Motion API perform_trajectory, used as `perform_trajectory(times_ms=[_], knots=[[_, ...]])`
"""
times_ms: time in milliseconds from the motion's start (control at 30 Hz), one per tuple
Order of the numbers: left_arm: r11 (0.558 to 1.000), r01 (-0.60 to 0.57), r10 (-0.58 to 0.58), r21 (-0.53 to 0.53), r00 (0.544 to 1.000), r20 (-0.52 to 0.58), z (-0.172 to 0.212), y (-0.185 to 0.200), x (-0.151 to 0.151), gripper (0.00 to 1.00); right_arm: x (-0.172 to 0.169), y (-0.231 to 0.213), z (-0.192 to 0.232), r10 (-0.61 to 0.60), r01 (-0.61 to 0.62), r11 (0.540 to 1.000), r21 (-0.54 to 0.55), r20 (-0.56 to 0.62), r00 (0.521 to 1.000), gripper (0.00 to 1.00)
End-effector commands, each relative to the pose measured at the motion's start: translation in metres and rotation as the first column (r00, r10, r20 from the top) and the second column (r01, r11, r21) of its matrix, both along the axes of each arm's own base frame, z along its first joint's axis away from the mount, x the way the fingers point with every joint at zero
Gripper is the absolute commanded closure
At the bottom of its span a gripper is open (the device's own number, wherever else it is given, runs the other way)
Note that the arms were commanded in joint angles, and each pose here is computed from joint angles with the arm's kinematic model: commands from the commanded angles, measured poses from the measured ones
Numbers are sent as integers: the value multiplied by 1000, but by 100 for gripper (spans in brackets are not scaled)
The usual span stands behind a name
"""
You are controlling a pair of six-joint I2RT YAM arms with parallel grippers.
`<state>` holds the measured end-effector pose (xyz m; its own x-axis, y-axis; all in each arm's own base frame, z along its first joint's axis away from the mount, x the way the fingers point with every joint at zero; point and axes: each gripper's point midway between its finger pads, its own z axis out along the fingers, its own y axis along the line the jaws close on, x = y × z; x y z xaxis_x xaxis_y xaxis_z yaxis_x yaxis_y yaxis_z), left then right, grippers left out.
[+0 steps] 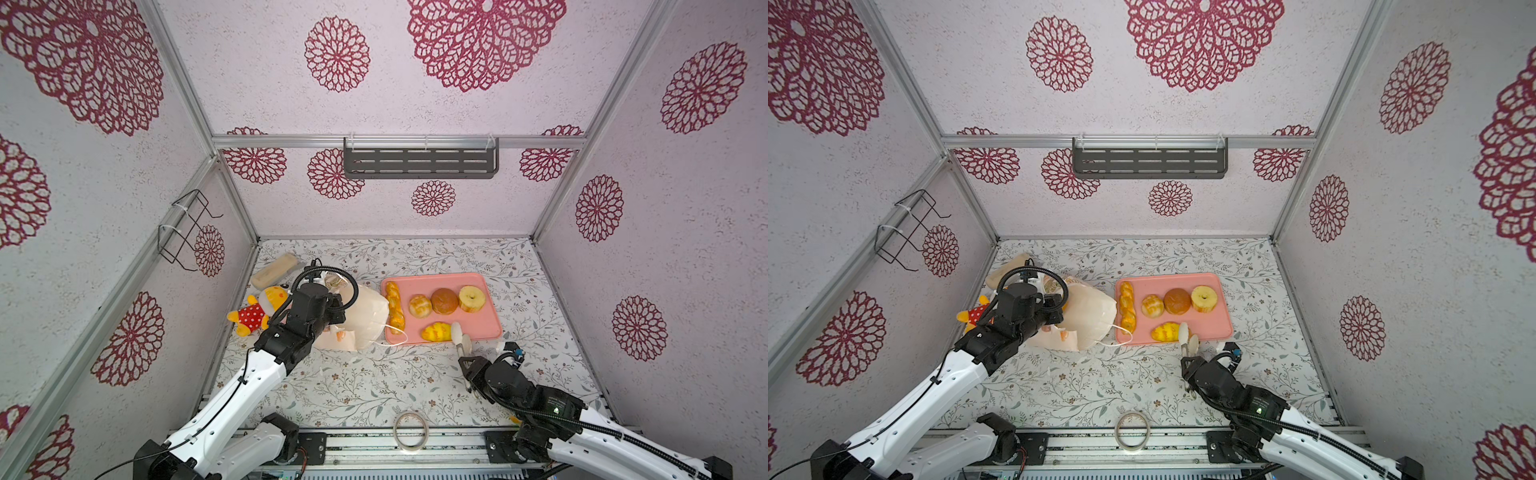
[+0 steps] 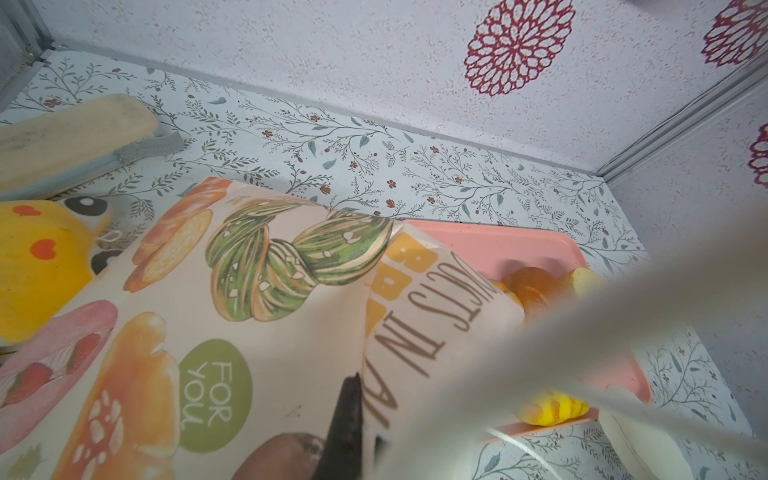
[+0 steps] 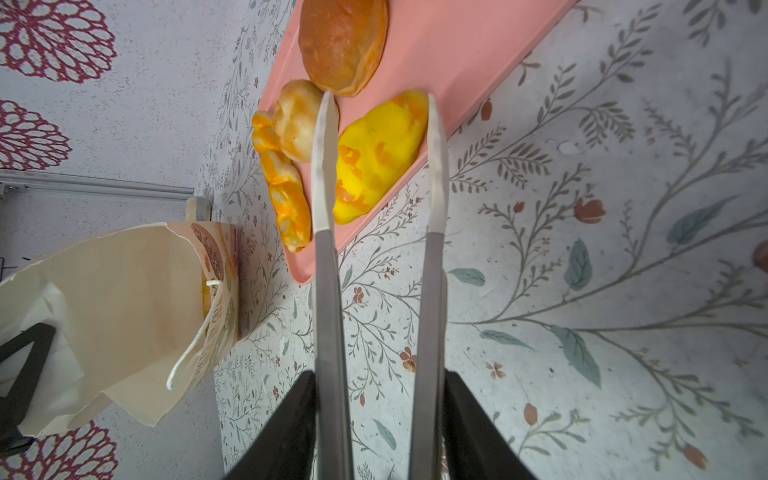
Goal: Take the fake bread out of the paper bag
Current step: 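Move the open right tongs from the tray back to the bag opening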
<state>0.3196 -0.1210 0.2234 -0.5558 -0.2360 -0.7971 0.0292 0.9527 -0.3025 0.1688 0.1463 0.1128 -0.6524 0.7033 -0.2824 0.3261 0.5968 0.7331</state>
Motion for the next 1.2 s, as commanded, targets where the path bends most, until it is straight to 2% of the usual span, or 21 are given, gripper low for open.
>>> perform_trajectory(times_ms=[0, 167, 300, 367, 433, 533, 600, 700, 800, 933, 1033, 1167], knots=[[1000, -6, 6, -2, 1000, 13, 4, 2, -2, 100, 3, -6, 12, -27, 27, 1000, 8, -2, 1000, 50], [1000, 11, -11, 5, 1000, 24, 6, 0, -3, 100, 7, -7, 25, 9, -8, 999, -44, 4, 1000, 48], [997, 73, -74, 17, 996, 44, 11, -7, -5, 100, 20, 14, 63, 168, -157, 981, -110, 96, 981, 49], [995, 96, -97, 25, 994, 43, 12, -10, -7, 100, 26, 35, 88, 293, -273, 952, -140, 155, 944, 49], [993, 110, -112, 29, 993, 40, 12, -11, -8, 100, 28, 58, 112, 426, -392, 900, -191, 188, 885, 50], [992, 121, -122, 24, 991, 45, 13, -12, -11, 100, 28, 82, 138, 556, -511, 826, -240, 197, 807, 51], [992, 119, -120, 29, 992, 43, 12, -11, -12, 100, 23, 100, 154, 612, -575, 790, -212, 218, 760, 52], [993, 110, -112, 45, 993, 40, 12, -7, -13, 100, 13, 118, 167, 651, -625, 759, -183, 240, 720, 53], [992, 111, -114, 59, 993, 39, 11, -6, -13, 100, -6, 143, 176, 705, -692, 704, -158, 265, 658, 53], [990, 118, -121, 77, 992, 44, 11, -6, -12, 100, -24, 171, 177, 745, -749, 653, -107, 263, 612, 51], [988, 130, -134, 82, 990, 44, 11, -7, -12, 100, -28, 187, 172, 751, -763, 643, -72, 255, 609, 50], [984, 165, -169, 63, 984, 63, 14, -12, -17, 100, -24, 199, 162, 740, -755, 654, -43, 242, 628, 49]])
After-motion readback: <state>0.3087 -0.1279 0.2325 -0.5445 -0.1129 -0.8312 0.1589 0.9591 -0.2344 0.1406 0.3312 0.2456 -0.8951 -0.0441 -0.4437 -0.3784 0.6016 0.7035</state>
